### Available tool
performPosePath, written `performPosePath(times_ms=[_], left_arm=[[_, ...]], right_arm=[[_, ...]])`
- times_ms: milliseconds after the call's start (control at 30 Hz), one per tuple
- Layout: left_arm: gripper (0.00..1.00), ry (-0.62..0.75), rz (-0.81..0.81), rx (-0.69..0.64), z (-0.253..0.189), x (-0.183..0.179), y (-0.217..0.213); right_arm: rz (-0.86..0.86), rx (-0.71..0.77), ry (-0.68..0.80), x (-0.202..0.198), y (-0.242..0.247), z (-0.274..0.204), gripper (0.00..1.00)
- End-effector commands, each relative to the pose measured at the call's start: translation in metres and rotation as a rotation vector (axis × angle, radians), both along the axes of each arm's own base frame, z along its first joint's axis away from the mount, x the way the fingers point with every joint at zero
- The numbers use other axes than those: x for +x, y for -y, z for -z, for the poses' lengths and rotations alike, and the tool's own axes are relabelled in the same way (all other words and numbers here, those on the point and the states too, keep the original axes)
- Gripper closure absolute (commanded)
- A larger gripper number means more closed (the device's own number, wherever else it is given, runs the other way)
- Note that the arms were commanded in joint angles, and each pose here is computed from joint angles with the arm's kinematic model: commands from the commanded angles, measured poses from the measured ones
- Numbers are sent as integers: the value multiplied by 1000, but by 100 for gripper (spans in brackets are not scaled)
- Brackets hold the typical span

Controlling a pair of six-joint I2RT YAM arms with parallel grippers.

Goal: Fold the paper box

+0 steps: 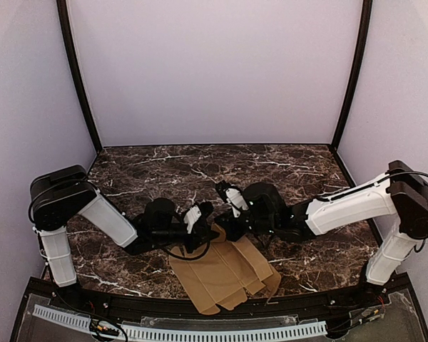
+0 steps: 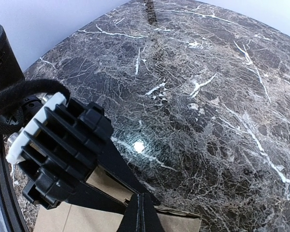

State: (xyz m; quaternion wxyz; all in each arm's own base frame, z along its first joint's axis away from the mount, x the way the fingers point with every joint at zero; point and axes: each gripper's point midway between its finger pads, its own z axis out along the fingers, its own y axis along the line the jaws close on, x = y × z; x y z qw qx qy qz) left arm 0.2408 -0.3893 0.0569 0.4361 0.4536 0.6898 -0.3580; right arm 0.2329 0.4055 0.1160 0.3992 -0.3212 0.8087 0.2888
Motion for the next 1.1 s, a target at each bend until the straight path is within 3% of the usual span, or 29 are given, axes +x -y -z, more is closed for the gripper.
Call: performPosePath(times_ms=[0,433,1067], left_arm=[[86,-24,-6,9,9,-5,-4],[82,-16,-23,-8,6,-3,-2],[74,22,-83,-148,-3,10,14]], right_arm=[[6,-54,-77,-8,10,34,100],[15,-95,-94,-18,10,49,100],[10,-75,-121,-22,9,47,100]])
